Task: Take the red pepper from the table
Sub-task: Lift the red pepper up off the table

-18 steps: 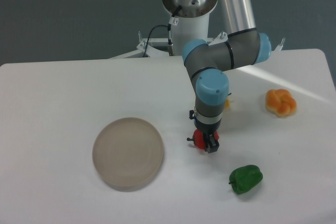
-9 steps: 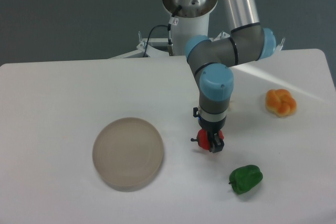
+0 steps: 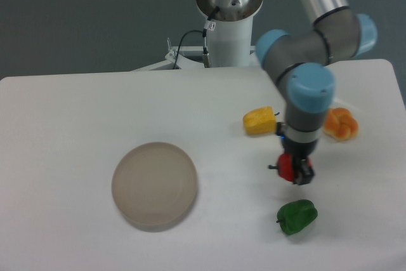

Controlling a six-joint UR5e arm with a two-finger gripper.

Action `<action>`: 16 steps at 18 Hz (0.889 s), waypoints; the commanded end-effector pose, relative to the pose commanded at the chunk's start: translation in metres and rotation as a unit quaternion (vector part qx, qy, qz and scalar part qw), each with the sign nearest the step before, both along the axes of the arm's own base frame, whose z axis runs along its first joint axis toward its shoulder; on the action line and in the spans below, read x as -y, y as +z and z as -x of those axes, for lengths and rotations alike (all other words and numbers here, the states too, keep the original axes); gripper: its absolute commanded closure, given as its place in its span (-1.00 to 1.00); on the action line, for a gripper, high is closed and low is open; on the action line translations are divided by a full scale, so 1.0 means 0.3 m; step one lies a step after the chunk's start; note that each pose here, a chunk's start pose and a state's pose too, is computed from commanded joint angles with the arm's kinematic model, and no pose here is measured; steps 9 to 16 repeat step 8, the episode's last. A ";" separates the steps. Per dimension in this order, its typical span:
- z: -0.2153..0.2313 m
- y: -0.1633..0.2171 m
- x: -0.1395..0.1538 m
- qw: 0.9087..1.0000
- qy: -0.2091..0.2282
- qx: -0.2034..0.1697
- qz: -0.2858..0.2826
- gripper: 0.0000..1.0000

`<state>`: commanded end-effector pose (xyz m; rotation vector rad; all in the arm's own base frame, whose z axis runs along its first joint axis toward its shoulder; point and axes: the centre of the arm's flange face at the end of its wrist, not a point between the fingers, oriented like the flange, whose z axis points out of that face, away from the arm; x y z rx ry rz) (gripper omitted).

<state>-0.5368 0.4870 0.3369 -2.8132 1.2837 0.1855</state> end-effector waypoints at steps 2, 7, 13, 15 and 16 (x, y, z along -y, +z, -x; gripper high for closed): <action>0.052 0.007 0.016 1.000 -0.014 -0.005 0.000 -0.10; 0.083 0.008 0.041 1.000 -0.011 -0.006 0.000 -0.10; 0.080 0.011 0.039 1.000 -0.011 -0.007 0.000 -0.10; 0.080 0.011 0.039 1.000 -0.011 -0.007 0.000 -0.10; 0.080 0.011 0.039 1.000 -0.011 -0.007 0.000 -0.10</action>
